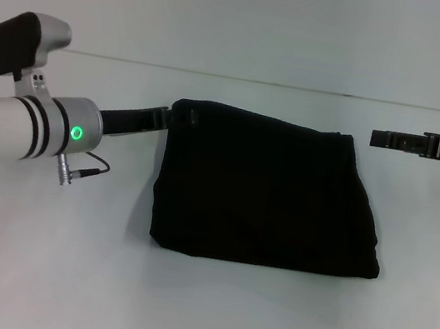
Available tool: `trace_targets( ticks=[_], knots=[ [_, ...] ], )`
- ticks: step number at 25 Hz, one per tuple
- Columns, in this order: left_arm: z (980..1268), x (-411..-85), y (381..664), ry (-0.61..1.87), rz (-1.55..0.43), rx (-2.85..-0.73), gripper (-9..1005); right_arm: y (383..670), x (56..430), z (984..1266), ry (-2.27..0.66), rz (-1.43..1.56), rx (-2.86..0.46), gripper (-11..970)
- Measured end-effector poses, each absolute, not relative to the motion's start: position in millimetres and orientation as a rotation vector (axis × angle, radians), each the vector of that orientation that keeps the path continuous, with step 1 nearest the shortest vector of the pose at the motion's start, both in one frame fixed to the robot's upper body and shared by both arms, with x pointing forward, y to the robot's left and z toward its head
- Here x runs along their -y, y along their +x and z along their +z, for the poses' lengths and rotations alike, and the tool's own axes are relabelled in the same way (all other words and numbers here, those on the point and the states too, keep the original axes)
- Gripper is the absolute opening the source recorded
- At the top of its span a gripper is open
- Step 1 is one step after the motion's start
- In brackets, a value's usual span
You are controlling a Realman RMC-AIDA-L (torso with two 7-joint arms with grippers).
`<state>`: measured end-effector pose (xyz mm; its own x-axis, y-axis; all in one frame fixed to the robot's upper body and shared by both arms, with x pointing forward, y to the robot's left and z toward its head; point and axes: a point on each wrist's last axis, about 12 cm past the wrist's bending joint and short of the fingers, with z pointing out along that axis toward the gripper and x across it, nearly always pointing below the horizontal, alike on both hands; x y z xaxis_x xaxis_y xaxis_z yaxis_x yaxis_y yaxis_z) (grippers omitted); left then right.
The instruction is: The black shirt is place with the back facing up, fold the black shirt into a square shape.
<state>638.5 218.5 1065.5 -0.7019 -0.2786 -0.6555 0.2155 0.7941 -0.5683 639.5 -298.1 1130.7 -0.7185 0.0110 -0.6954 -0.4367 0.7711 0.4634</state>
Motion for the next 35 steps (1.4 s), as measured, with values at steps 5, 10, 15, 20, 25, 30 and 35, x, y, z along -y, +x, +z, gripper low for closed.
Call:
trace_targets(
  ticks=[5, 10, 15, 20, 25, 30, 35],
  knots=[
    [1063, -212, 639, -0.032, -0.78, -2.212, 892, 639, 299, 1130, -0.316, 0.813, -2.254, 925],
    [1064, -207, 640, -0.013, -0.779, -2.213, 893, 638, 300, 1129, -0.313, 0.813, -2.256, 925],
    [1069, -206, 640, 0.017, -0.819, -2.199, 893, 638, 300, 1130, -0.347, 0.802, -2.247, 924],
    [1091, -210, 631, 0.21, -0.978, -2.118, 894, 636, 294, 1129, -0.474, 0.784, -2.212, 924],
    [1109, -206, 616, 0.481, -1.082, -1.99, 895, 634, 283, 1130, -0.63, 0.769, -2.147, 924],
    [1115, -196, 612, 0.664, -1.086, -1.939, 895, 636, 273, 1134, -0.787, 0.732, -2.068, 924],
    [1113, -189, 608, 0.9, -0.975, -1.888, 896, 638, 260, 1136, -0.921, 0.699, -2.022, 924]
  ],
)
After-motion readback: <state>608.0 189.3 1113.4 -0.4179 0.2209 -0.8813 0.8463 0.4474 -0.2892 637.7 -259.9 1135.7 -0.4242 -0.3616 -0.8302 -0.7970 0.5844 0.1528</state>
